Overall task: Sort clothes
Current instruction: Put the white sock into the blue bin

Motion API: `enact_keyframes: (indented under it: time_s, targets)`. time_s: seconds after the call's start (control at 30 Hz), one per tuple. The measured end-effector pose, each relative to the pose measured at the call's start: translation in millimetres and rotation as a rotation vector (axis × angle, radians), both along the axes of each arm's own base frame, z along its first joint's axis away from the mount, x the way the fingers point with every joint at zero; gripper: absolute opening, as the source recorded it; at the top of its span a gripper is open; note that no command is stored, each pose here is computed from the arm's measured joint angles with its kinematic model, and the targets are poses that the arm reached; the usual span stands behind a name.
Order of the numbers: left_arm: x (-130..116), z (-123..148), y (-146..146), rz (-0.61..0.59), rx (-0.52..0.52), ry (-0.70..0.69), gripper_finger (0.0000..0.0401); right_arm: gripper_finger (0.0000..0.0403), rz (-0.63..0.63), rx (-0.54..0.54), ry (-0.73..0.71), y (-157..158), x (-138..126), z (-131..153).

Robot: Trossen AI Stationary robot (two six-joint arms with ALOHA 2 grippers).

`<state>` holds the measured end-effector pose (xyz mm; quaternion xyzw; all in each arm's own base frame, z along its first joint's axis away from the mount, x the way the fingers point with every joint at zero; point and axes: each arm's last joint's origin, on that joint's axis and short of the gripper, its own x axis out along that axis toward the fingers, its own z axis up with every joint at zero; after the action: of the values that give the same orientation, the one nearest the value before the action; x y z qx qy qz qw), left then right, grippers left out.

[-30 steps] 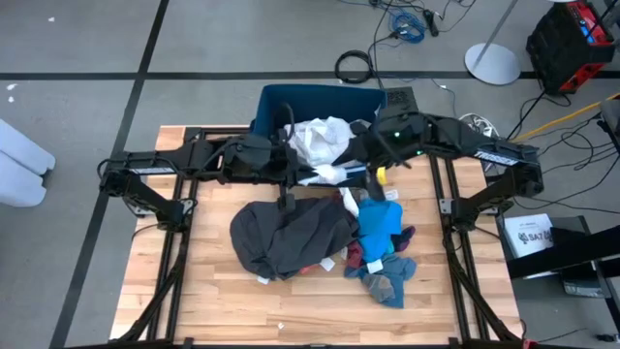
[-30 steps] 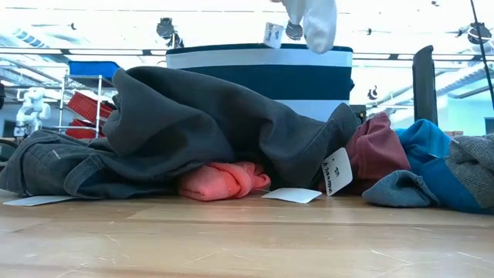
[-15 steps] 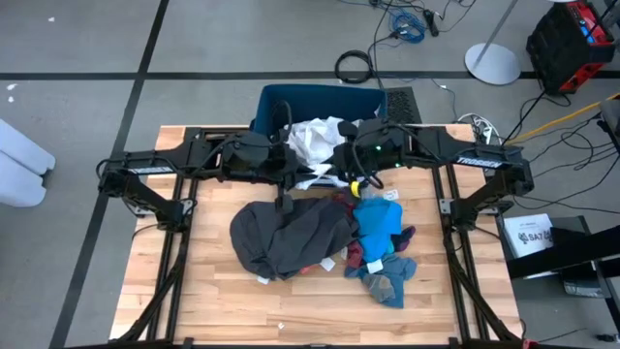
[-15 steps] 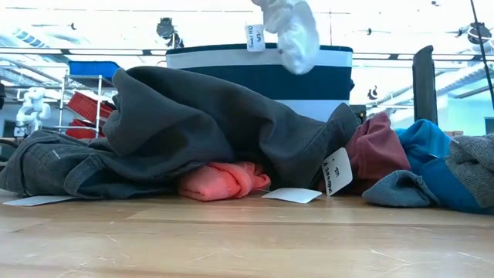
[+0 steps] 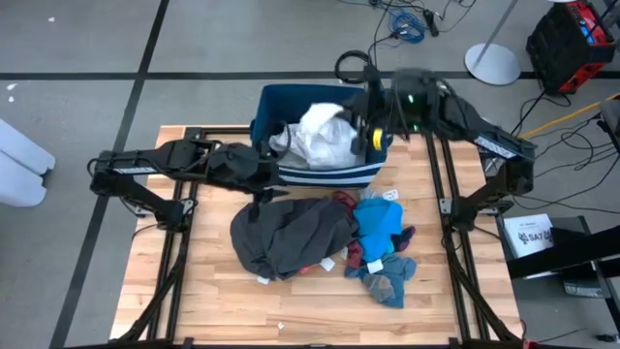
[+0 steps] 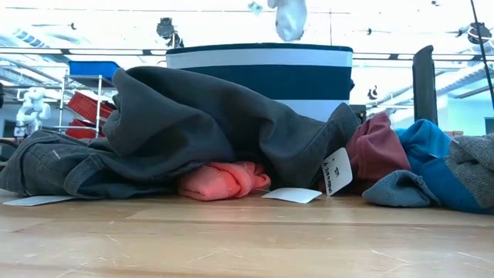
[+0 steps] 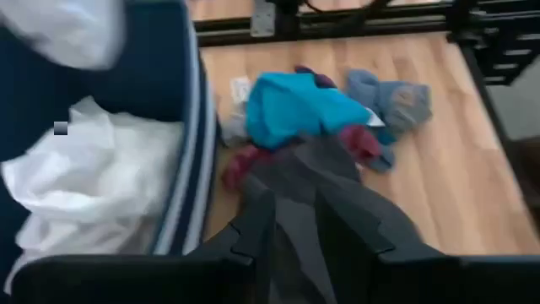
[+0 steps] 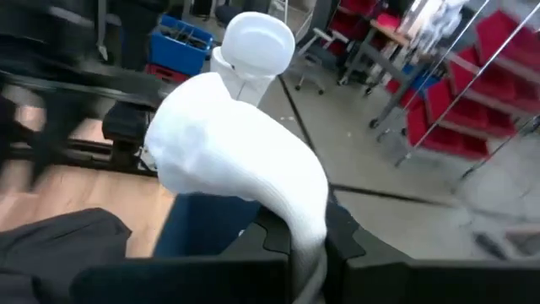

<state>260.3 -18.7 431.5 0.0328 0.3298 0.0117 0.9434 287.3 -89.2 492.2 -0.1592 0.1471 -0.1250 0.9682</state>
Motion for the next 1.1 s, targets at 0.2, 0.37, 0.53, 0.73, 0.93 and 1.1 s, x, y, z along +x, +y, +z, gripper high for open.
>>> enact_keyframes:
  time_s: [0.2,0.37,0.53,0.73,0.93,1.1]
  targets:
    - [-10.2,-5.6,-31.3,0.023,-0.011,0.063,0.0096,0.0005,-0.038,0.135,0.039,-67.0,13.9,-25.0]
    - [-17.7,-9.6,-55.9,0.047,0.019,0.058,0.0097,0.0005,-0.083,0.228,0.166,-110.0,41.6,-73.6]
    - [-22.2,-14.9,-70.2,0.030,0.060,0.057,0.0097,0.0006,-0.128,0.300,0.265,-137.1,65.3,-119.0]
    - [-22.5,-16.7,-71.8,0.027,0.066,0.062,0.0097,0.0039,-0.164,0.378,0.389,-145.9,78.3,-155.8]
    - [-22.4,-16.4,-71.3,0.037,0.074,0.056,0.0097,0.0089,-0.167,0.396,0.433,-143.2,73.5,-153.6]
    - [-21.6,-15.5,-70.6,0.061,0.090,0.038,0.0097,0.0152,-0.170,0.404,0.422,-135.6,62.8,-114.8]
